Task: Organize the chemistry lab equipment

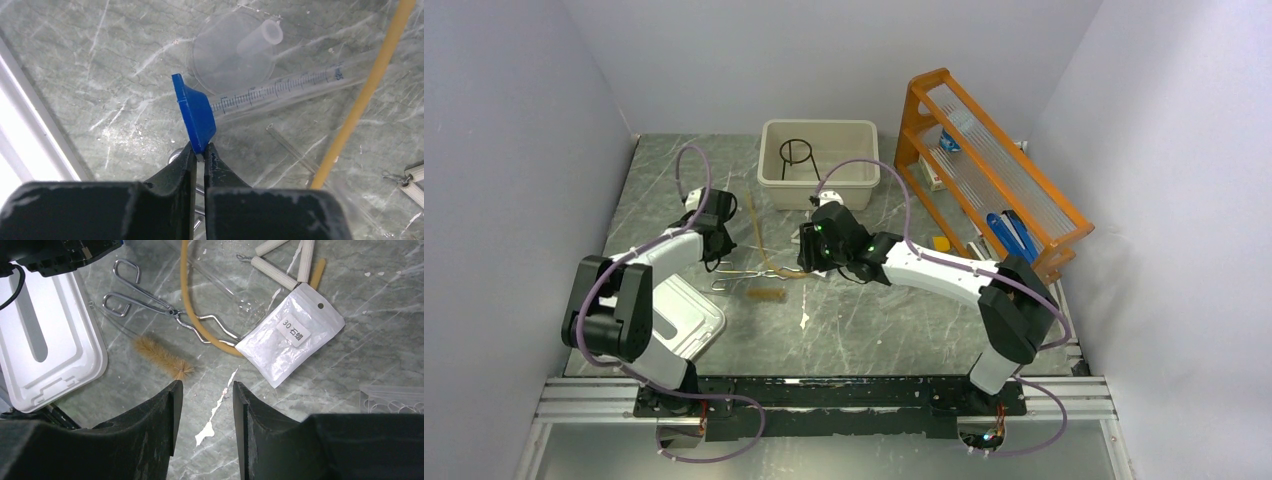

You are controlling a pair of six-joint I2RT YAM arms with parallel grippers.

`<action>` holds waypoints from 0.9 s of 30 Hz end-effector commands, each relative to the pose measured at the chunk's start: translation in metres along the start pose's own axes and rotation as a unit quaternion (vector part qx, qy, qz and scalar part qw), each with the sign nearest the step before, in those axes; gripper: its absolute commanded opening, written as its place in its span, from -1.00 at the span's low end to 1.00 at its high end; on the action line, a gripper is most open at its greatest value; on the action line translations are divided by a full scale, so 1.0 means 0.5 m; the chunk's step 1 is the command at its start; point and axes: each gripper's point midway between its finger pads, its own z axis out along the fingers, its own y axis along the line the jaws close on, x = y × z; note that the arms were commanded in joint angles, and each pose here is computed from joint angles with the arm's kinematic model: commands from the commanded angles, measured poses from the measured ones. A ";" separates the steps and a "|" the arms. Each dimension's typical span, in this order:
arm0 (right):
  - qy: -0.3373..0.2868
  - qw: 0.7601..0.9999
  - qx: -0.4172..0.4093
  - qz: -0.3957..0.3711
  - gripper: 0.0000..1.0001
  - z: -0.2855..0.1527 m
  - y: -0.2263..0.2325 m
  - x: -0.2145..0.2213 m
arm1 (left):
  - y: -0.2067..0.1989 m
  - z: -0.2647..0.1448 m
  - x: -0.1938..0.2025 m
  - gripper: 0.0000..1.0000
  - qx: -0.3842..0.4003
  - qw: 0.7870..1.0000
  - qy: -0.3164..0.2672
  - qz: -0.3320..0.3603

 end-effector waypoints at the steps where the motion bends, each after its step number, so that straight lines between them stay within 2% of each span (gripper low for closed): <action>1: -0.019 1.000 -0.009 0.000 -0.10 -0.023 0.014 -0.024 | -0.001 -0.029 -0.051 -0.89 0.002 0.999 -0.032 -0.006; 12: -0.035 0.999 -0.022 0.012 -0.10 -0.043 0.023 -0.038 | -0.010 -0.113 -0.027 -0.91 0.047 0.998 0.021 0.028; 22: -0.065 0.995 -0.073 0.016 -0.03 -0.073 0.075 -0.094 | -0.012 -0.242 -0.096 -0.90 0.109 0.993 -0.031 0.032; 27: -0.117 0.987 -0.088 -0.063 0.13 -0.106 0.102 -0.175 | -0.010 -0.305 -0.158 -0.91 0.125 0.987 -0.081 0.056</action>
